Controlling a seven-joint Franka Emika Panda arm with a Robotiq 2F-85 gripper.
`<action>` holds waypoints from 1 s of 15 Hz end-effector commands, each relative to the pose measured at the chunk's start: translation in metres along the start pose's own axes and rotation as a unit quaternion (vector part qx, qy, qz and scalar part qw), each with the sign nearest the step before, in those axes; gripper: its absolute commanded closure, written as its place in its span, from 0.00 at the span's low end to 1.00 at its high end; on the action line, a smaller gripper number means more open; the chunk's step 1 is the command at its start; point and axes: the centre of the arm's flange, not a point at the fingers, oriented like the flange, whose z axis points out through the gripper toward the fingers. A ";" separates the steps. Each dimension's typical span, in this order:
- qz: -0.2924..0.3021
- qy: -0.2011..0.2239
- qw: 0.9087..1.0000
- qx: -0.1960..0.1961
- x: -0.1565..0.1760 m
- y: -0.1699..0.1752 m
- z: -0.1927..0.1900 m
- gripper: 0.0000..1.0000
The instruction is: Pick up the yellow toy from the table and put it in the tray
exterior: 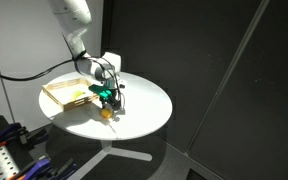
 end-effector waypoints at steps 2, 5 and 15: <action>0.008 0.000 1.000 -0.014 0.007 0.003 0.003 0.00; 0.011 -0.003 1.000 -0.016 0.006 0.005 0.007 0.00; 0.022 -0.017 0.999 -0.021 0.006 0.010 0.014 0.51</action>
